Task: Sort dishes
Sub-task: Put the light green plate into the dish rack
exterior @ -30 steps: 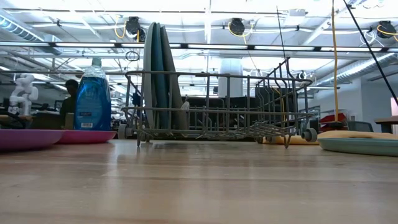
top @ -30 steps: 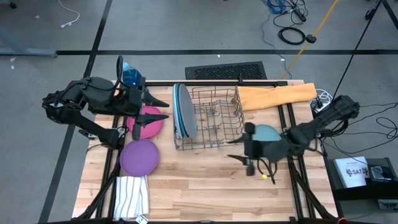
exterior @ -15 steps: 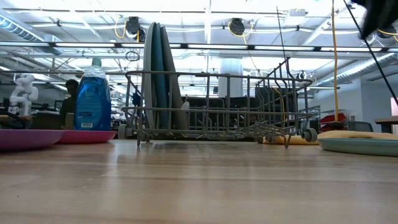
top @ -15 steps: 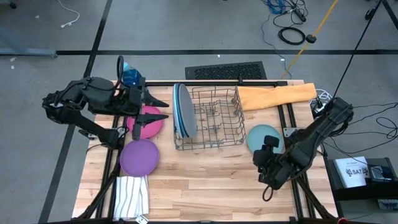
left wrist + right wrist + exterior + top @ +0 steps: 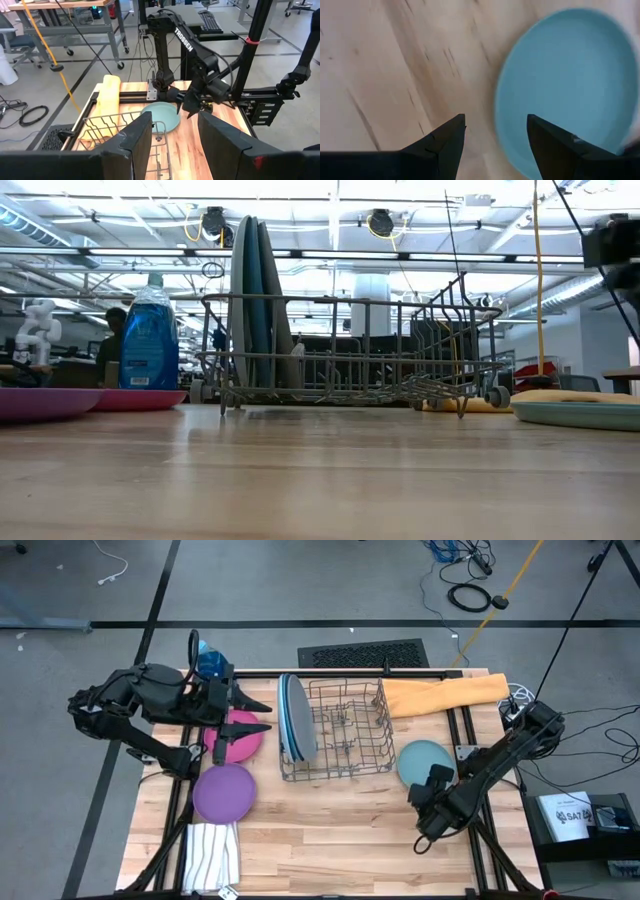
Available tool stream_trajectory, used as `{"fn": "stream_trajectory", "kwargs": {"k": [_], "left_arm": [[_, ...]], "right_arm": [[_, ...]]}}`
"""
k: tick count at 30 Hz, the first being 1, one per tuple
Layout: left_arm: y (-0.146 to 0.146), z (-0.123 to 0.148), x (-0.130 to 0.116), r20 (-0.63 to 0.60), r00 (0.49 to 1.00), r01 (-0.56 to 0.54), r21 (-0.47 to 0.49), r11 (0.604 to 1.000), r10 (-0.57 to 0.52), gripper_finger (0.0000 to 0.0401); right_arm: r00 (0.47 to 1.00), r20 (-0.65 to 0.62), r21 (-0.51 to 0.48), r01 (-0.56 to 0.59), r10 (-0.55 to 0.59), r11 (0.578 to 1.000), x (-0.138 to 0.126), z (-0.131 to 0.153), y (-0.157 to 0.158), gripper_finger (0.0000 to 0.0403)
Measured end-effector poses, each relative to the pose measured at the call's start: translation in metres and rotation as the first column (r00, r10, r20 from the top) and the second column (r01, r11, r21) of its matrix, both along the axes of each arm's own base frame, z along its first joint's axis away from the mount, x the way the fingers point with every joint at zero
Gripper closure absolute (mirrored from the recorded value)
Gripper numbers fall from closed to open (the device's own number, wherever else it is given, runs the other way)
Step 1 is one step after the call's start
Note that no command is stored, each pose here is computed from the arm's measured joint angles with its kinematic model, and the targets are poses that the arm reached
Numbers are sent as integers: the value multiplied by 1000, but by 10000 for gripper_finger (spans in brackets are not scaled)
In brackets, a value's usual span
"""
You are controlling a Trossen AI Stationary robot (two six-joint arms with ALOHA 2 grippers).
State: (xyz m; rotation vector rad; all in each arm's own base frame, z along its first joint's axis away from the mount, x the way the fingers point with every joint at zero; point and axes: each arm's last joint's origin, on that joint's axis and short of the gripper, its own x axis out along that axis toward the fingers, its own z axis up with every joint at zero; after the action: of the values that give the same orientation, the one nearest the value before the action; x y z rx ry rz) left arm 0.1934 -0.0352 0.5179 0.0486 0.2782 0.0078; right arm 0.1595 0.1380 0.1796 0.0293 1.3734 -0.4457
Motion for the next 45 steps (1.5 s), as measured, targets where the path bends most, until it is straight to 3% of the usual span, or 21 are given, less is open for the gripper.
{"fn": "stream_trajectory", "kwargs": {"k": [3,9,14,18,24,27,30,39,42,45], "left_arm": [[0,0,0,0,1000,1,4,1000,-1,239],[0,1,1,10,1000,6,18,1000,-6,239],[0,1,1,16,1000,5,17,1000,-6,239],[0,1,2,15,1000,6,17,1000,-6,239],[-1,0,4,9,1000,7,18,1000,-7,239],[-1,0,5,8,1000,8,19,1000,-8,239],[-1,0,5,8,1000,8,19,1000,-9,239],[-1,0,5,8,1000,12,17,1000,-12,239],[-1,0,5,8,1000,12,16,1000,-12,239],[-1,0,5,9,1000,11,15,1000,-12,239]], "right_arm": [[999,33,68,1,-4,998,-7,-14,-5,198],[1000,-9,57,18,-17,998,-22,-32,-24,197],[999,-8,123,-31,32,992,-22,-45,-32,210],[997,-12,152,-71,73,986,-21,-49,-35,259],[993,20,177,-120,118,977,-16,-50,-33,383],[991,73,192,-128,116,973,-11,-48,-29,390],[984,110,235,-166,144,958,-5,-39,-18,398],[930,283,393,-336,235,856,18,23,26,400],[877,392,403,-436,279,804,25,51,41,401],[782,538,326,-538,316,777,34,82,52,401]]}}
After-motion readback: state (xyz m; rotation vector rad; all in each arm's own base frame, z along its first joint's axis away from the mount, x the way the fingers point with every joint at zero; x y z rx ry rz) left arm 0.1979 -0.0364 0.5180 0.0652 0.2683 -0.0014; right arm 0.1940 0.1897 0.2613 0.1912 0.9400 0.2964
